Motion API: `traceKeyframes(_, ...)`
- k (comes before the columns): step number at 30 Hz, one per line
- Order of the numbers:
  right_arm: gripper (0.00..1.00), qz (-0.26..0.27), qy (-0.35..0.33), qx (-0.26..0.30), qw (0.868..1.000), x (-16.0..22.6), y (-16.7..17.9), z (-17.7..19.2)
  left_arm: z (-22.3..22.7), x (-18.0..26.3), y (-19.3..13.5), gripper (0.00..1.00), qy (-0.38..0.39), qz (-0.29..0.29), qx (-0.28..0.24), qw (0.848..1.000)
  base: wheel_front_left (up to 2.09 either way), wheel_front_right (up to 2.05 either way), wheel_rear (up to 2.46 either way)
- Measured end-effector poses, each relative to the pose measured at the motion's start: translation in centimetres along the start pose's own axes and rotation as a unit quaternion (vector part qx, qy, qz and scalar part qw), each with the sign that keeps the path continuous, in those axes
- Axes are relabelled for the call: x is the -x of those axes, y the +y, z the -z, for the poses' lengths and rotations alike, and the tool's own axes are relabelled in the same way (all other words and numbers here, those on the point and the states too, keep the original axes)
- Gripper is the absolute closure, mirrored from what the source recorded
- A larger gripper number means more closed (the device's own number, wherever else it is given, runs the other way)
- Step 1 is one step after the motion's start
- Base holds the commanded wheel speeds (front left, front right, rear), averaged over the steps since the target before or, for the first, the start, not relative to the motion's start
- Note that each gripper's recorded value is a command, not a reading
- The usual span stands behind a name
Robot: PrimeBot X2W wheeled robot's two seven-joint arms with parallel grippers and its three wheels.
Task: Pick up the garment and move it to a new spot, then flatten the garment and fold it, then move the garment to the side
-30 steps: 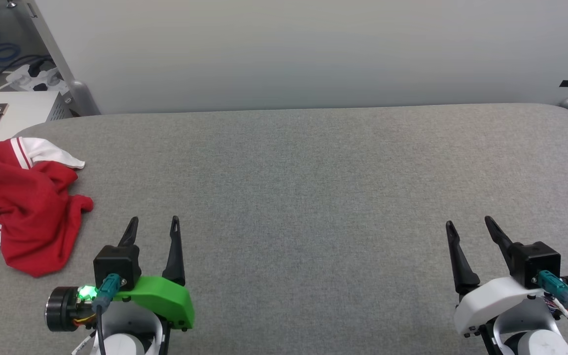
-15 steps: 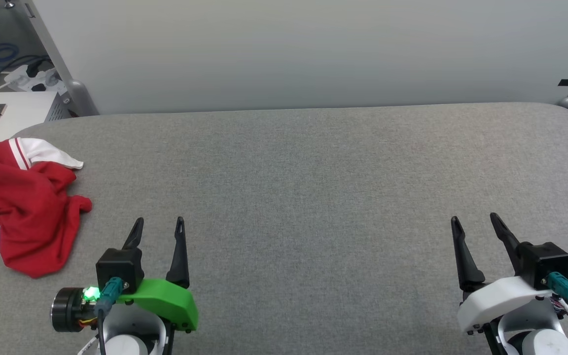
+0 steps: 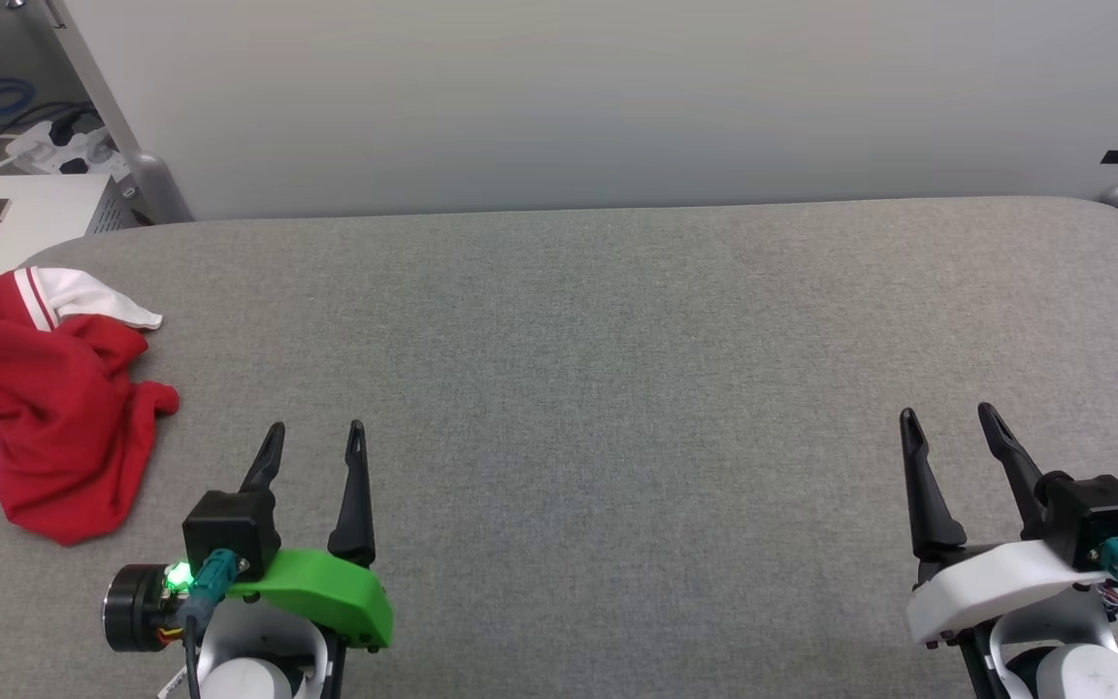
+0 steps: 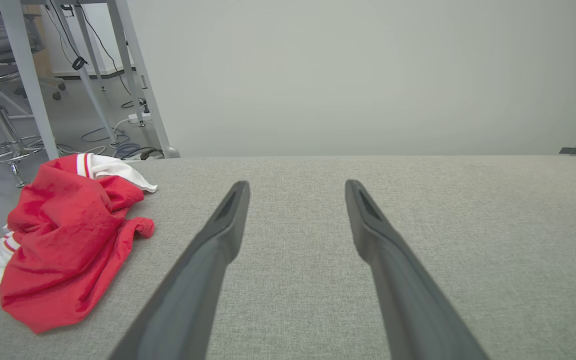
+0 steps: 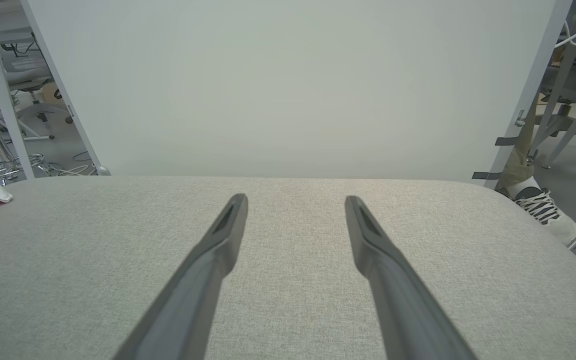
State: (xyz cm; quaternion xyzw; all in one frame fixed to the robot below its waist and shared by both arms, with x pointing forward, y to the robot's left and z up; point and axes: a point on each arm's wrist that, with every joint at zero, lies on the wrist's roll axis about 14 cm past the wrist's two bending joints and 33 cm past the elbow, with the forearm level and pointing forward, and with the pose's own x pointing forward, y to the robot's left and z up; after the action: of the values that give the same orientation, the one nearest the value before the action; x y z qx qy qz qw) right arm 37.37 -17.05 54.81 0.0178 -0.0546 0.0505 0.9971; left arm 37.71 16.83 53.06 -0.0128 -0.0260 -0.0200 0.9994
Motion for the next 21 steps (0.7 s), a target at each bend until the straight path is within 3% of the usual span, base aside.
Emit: traceKeyframes(21,0.00,0.001,-0.042,-0.010,0.999,-0.1,-0.1,-1.8,-0.7,0.0,-0.7,0.00,-0.023,0.014,0.018,0.999,0.00,0.00,0.00)
